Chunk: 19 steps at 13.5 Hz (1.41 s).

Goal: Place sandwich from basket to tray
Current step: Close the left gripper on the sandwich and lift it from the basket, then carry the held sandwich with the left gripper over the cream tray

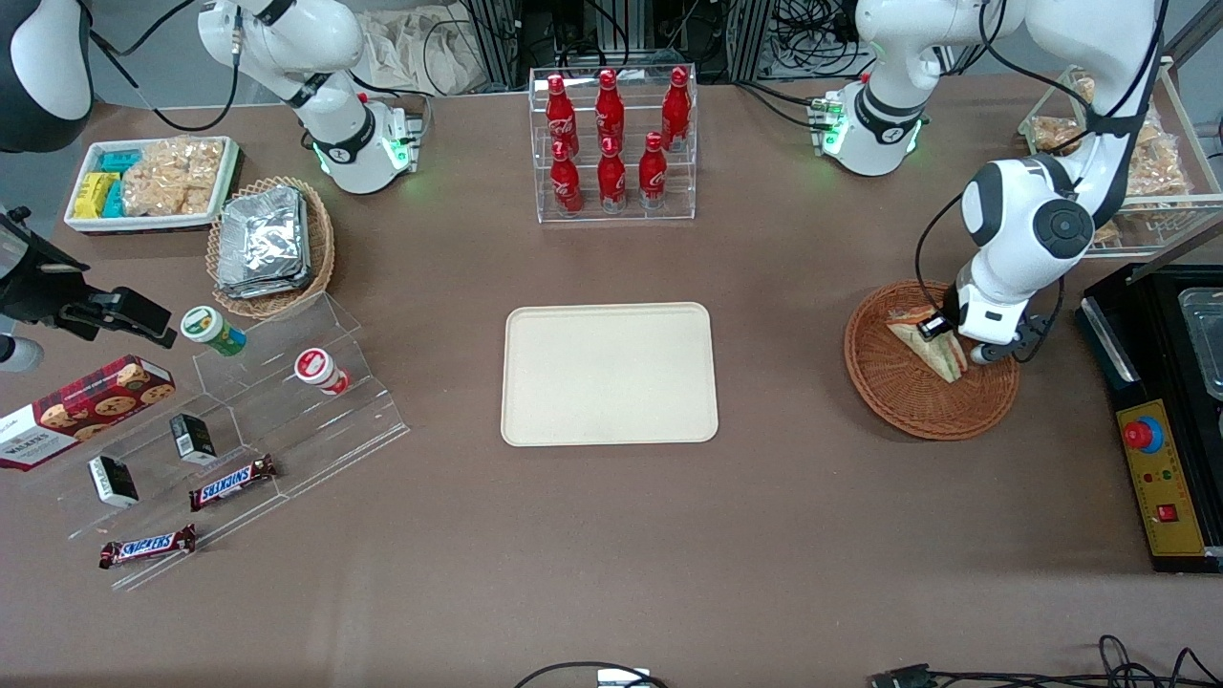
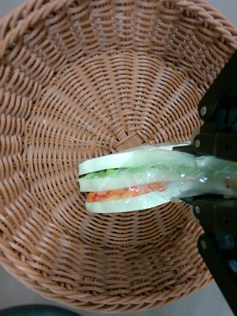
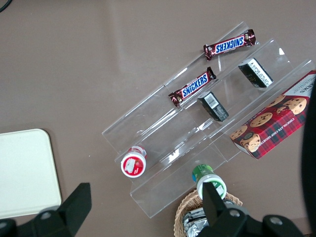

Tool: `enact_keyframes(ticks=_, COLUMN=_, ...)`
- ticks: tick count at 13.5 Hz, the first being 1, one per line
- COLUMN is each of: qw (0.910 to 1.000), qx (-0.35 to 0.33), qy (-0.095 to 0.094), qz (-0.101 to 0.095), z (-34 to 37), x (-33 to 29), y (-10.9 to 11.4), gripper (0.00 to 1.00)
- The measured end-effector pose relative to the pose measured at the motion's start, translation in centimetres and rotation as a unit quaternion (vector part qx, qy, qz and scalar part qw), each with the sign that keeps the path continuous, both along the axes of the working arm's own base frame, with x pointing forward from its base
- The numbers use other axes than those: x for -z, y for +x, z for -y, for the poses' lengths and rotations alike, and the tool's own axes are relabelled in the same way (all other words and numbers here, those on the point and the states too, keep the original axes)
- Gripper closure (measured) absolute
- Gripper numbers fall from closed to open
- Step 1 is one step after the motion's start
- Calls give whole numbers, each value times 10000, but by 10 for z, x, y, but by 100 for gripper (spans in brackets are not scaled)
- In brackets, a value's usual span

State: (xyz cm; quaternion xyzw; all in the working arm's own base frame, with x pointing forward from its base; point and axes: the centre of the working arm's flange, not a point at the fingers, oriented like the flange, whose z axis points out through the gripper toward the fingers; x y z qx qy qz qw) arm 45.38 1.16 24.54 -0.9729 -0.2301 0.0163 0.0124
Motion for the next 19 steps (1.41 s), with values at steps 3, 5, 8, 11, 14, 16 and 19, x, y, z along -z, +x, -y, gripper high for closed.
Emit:
enact_keyframes(ticks=3, qw=9998, qx=90, qy=6, qz=-199, z=4, x=-39, y=10, gripper=81)
enact_keyframes(ticks=5, qw=9986, qx=272, qy=6, qz=-455, z=6, x=-100, y=24, gripper=85)
enact_keyframes(ticks=8, qw=9953, qx=682, qy=-23, qz=-691, z=5, x=-229, y=47, gripper=85)
enact_keyframes(ticks=11, qw=9895, qx=1310, qy=-43, qz=-611, z=18, x=-330, y=55, gripper=85)
enact_keyframes(ticks=14, qw=9740, qx=2170, qy=-24, qz=-646, z=68, x=-394, y=49, gripper=85)
enact_keyframes(ticks=16, qw=9584, qx=2790, qy=-15, qz=-601, z=112, x=-420, y=44, gripper=85)
enact_keyframes(ticks=19, qw=9434, qx=3272, qy=-13, qz=-537, z=180, x=-426, y=38, gripper=85)
